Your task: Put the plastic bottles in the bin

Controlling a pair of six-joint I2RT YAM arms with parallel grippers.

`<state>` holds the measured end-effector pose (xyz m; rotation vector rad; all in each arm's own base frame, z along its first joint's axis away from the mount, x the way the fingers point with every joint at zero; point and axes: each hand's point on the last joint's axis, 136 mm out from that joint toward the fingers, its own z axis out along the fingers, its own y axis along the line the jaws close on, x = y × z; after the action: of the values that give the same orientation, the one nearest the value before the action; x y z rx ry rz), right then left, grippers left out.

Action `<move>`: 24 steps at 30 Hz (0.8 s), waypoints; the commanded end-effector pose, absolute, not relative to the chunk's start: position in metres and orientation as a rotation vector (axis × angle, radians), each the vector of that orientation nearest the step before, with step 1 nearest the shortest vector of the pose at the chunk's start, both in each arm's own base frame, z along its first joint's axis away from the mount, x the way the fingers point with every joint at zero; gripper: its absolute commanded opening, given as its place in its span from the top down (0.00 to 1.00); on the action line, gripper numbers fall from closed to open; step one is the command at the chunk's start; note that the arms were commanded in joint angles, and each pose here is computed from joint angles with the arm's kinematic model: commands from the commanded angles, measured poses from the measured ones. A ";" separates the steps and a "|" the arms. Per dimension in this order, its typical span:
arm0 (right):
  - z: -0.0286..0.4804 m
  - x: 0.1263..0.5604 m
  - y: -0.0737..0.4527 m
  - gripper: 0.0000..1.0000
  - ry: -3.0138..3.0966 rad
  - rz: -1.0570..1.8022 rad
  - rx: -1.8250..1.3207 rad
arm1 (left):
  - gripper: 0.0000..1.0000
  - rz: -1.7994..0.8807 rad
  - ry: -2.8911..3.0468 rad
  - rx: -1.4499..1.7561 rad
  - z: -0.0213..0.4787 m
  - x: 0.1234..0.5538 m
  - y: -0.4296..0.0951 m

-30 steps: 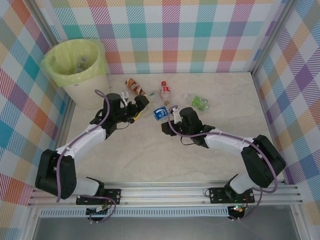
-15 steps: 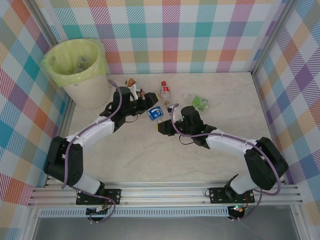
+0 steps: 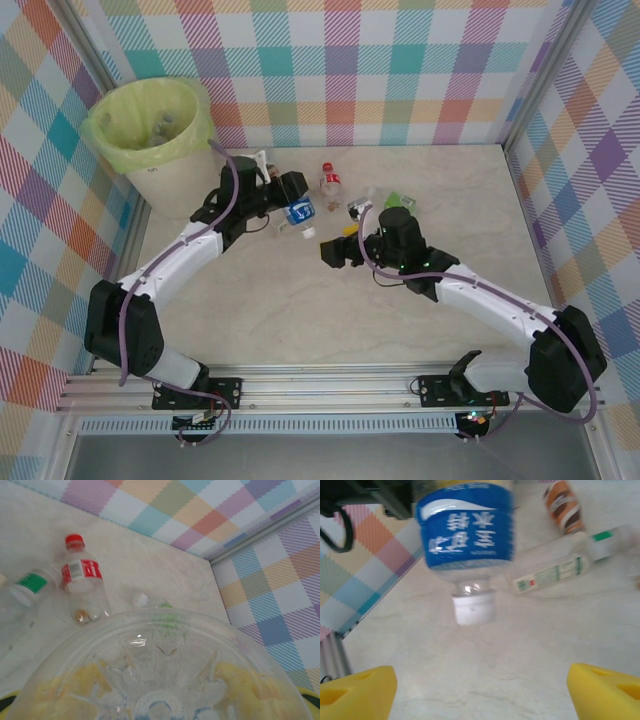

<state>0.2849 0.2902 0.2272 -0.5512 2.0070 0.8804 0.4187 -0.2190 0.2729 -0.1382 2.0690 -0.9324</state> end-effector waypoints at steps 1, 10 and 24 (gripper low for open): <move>0.232 0.304 0.260 0.06 2.007 0.657 -0.523 | 0.48 -0.765 1.969 -0.166 0.315 0.431 -0.178; 0.203 0.362 0.200 0.01 2.189 0.367 -0.253 | 0.48 -0.289 1.675 -0.177 0.444 0.444 -0.091; 0.166 0.382 0.204 0.00 2.336 0.432 -0.120 | 0.46 0.256 1.504 -0.423 0.502 0.496 0.056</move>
<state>0.3770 0.2001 0.1561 -0.1529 2.3419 0.3840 0.4777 0.0181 0.5217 -0.3500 1.4699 0.1116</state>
